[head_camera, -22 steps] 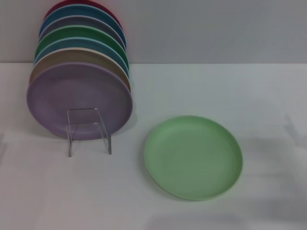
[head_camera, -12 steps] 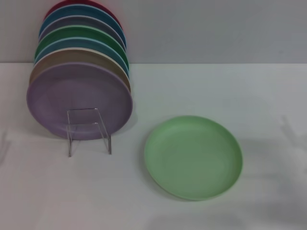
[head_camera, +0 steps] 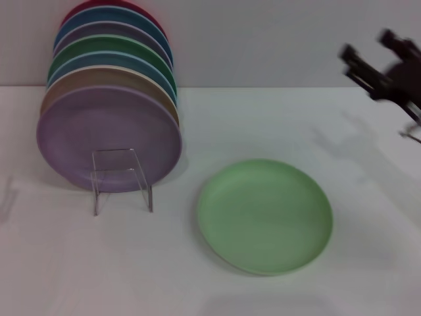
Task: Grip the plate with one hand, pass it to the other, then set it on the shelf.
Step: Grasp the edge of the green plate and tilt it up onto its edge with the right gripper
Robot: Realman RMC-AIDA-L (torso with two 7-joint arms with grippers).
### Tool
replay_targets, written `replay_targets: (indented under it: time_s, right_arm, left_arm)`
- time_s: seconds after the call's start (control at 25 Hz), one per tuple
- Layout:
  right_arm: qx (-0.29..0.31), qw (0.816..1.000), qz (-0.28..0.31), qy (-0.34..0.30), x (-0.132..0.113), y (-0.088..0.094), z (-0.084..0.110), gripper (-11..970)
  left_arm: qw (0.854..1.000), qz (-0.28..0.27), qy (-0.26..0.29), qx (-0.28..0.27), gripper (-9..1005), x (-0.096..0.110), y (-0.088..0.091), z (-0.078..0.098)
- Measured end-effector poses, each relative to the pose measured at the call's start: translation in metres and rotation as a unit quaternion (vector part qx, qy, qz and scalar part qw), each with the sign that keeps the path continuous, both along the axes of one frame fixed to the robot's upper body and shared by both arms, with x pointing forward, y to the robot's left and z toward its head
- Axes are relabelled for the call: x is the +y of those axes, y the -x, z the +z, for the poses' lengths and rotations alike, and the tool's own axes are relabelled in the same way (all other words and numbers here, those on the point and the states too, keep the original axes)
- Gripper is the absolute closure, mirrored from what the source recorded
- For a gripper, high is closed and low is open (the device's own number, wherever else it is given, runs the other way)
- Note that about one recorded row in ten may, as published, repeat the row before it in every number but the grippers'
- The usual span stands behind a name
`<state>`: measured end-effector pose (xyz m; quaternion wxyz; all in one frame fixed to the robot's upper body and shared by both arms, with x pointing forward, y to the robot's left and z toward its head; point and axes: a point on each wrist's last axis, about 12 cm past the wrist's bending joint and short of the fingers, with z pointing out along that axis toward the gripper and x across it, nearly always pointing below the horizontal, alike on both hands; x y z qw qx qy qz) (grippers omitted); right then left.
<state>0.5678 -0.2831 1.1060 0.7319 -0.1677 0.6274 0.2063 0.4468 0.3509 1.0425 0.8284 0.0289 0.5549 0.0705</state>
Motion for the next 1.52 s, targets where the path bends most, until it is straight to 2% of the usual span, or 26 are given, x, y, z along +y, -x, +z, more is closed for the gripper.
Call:
replay_targets:
  time_s: [0.04, 0.08, 0.12, 0.16, 0.2, 0.32, 0.36, 0.4, 0.48, 0.52, 0.56, 0.6, 0.68, 0.76, 0.8, 0.88, 0.92, 0.96, 1.0, 1.04, 1.08, 1.12, 1.16, 1.2, 1.36, 1.52]
  right_arm:
    - [0.028, 0.999, 0.009, 0.012, 0.007, -0.008, 0.012, 129]
    - [0.076, 0.997, 0.012, 0.026, 0.019, -0.019, 0.036, 129]
    - [0.076, 0.997, 0.012, 0.026, 0.019, -0.019, 0.036, 129]
    - [0.107, 0.993, -0.001, 0.040, 0.023, -0.025, 0.059, 129]
    - [0.107, 0.993, -0.001, 0.040, 0.023, -0.025, 0.059, 129]
    - [0.142, 0.988, -0.017, 0.067, 0.022, -0.026, 0.090, 130]
    - [0.199, 0.978, -0.017, 0.064, 0.022, -0.025, 0.107, 130]
    - [0.199, 0.978, -0.017, 0.064, 0.022, -0.025, 0.107, 130]
    - [0.264, 0.963, -0.016, 0.056, 0.021, -0.025, 0.114, 130]
    - [0.310, 0.949, -0.018, 0.049, 0.018, -0.025, 0.114, 130]
    - [0.393, 0.919, -0.018, 0.028, 0.010, -0.025, 0.113, 130]
    - [0.393, 0.919, -0.018, 0.028, 0.010, -0.025, 0.113, 130]
    - [0.447, 0.894, -0.010, 0.029, 0.006, -0.026, 0.110, 129]
    - [0.504, 0.861, -0.005, 0.062, 0.002, -0.028, 0.105, 129]
    - [0.516, 0.853, -0.007, 0.076, 0.002, -0.029, 0.104, 129]
    - [0.531, 0.841, -0.011, 0.098, 0.003, -0.031, 0.102, 131]
    - [0.531, 0.841, -0.011, 0.098, 0.003, -0.031, 0.102, 131]
    - [0.549, 0.828, -0.004, 0.114, 0.007, -0.033, 0.098, 132]
    - [0.559, 0.821, 0.002, 0.120, 0.010, -0.035, 0.094, 133]
    - [0.559, 0.821, 0.002, 0.120, 0.010, -0.035, 0.094, 133]
    - [0.576, 0.808, 0.015, 0.126, 0.014, -0.037, 0.088, 133]
    - [0.576, 0.808, 0.015, 0.126, 0.014, -0.037, 0.088, 133]
    - [0.590, 0.795, 0.025, 0.134, 0.018, -0.039, 0.080, 133]
    - [0.590, 0.795, 0.025, 0.134, 0.018, -0.039, 0.080, 133]
    - [0.607, 0.775, 0.029, 0.174, 0.027, -0.040, 0.066, 133]
    - [0.611, 0.768, 0.031, 0.189, 0.032, -0.040, 0.061, 133]
  left_arm:
    - [1.000, 0.001, 0.000, 0.000, 150, 0.000, 0.000, 0.000]
    - [1.000, 0.002, 0.001, 0.001, 150, 0.000, -0.001, 0.000]
    - [1.000, 0.002, 0.001, 0.001, 150, 0.000, -0.001, 0.000]
    - [1.000, 0.002, 0.002, 0.003, 150, 0.000, -0.002, 0.000]
    - [1.000, 0.002, 0.002, 0.003, 150, 0.000, -0.002, 0.000]
    - [1.000, 0.002, 0.002, 0.004, 150, 0.000, -0.003, 0.000]
    - [1.000, 0.001, 0.002, 0.003, 150, 0.000, -0.004, 0.000]
    - [1.000, 0.001, 0.002, 0.003, 150, 0.000, -0.004, 0.000]
    - [1.000, 0.001, 0.003, 0.002, 151, -0.001, -0.006, 0.001]
    - [1.000, 0.001, 0.003, 0.002, 151, -0.001, -0.007, 0.001]
    - [1.000, 0.000, 0.003, 0.003, 151, -0.001, -0.008, 0.001]
    - [1.000, 0.000, 0.003, 0.004, 151, -0.001, -0.008, 0.001]
    - [1.000, 0.001, 0.004, 0.005, 151, -0.001, -0.010, 0.001]
    - [1.000, 0.002, 0.005, 0.007, 151, -0.001, -0.011, 0.001]
    - [1.000, 0.002, 0.004, 0.008, 151, -0.001, -0.011, 0.001]
    - [1.000, 0.002, 0.004, 0.008, 151, -0.001, -0.012, 0.001]
    - [1.000, 0.002, 0.004, 0.008, 151, -0.001, -0.012, 0.001]
    - [1.000, 0.002, 0.004, 0.008, 151, -0.001, -0.012, 0.001]
    - [1.000, 0.002, 0.004, 0.008, 151, -0.001, -0.012, 0.001]
    - [1.000, 0.002, 0.004, 0.008, 151, -0.001, -0.012, 0.001]
    - [1.000, 0.002, 0.004, 0.008, 151, -0.001, -0.012, 0.001]
    - [1.000, 0.002, 0.004, 0.008, 151, -0.001, -0.012, 0.001]
    - [1.000, 0.002, 0.004, 0.009, 151, -0.001, -0.011, 0.001]
    - [1.000, 0.002, 0.004, 0.009, 151, -0.001, -0.011, 0.001]
    - [1.000, 0.002, 0.003, 0.009, 151, 0.000, -0.011, 0.001]
    - [1.000, -0.001, 0.003, 0.009, 151, -0.001, -0.012, 0.001]
